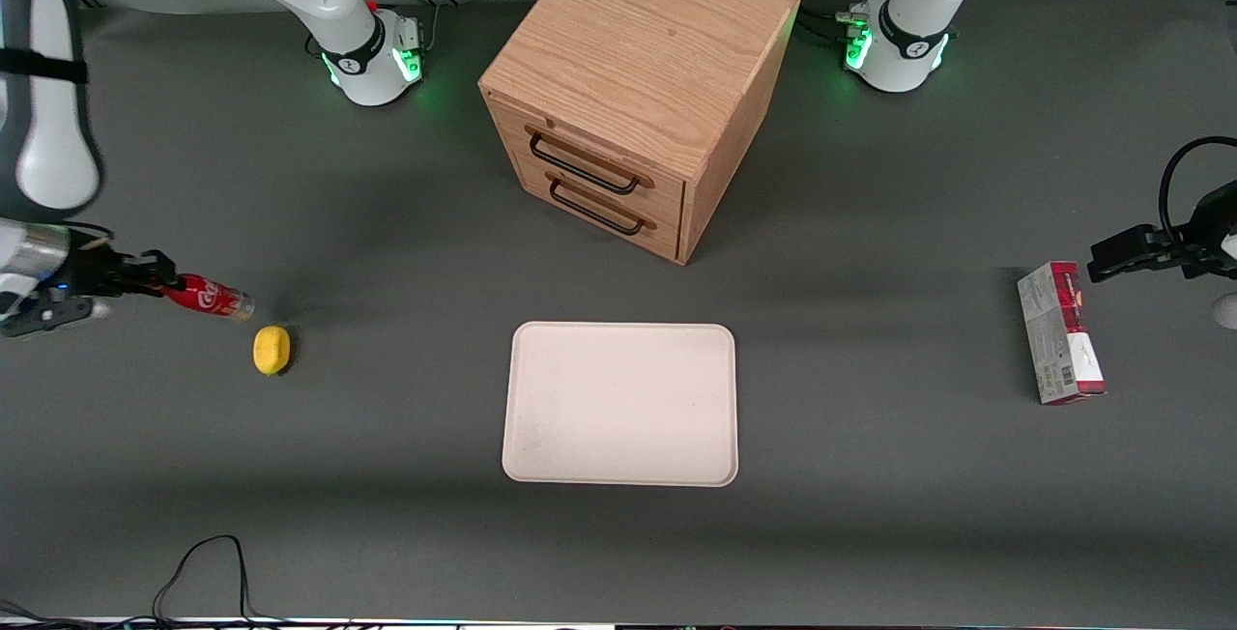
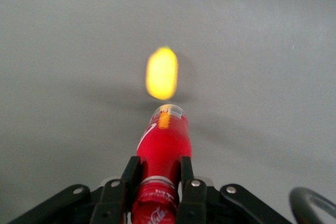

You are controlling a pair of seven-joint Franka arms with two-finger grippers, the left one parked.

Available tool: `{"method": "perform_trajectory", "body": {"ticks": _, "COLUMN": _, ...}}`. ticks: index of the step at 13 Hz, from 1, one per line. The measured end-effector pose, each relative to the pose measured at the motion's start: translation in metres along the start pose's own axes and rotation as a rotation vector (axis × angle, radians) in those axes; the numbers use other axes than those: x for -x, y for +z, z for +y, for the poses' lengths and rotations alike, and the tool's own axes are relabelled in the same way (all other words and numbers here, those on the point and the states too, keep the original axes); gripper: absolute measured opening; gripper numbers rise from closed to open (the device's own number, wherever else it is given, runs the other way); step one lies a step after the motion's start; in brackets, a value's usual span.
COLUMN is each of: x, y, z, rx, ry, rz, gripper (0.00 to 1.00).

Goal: Place coke bottle on tray
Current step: 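Close the right gripper on the bottle's neck and lift it, then carry the bottle over the cream tray and stand it upright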

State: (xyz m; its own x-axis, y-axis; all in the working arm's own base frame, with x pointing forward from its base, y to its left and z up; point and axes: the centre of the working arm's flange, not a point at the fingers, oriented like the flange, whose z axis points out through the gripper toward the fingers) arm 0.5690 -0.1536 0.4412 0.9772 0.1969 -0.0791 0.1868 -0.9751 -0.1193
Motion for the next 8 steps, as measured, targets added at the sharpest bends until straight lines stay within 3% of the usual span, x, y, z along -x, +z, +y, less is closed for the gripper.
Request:
{"method": "perform_trajectory", "body": {"ticks": 4, "x": -0.033, "y": -0.132, "z": -0.106, "rx": 0.031, "ry": -0.005, "rz": 0.011, "gripper": 0.35}}
{"method": "perform_trajectory", "body": {"ticks": 8, "x": -0.062, "y": -0.170, "z": -0.213, "rx": 0.035, "ry": 0.010, "rz": 0.038, "gripper": 0.35}}
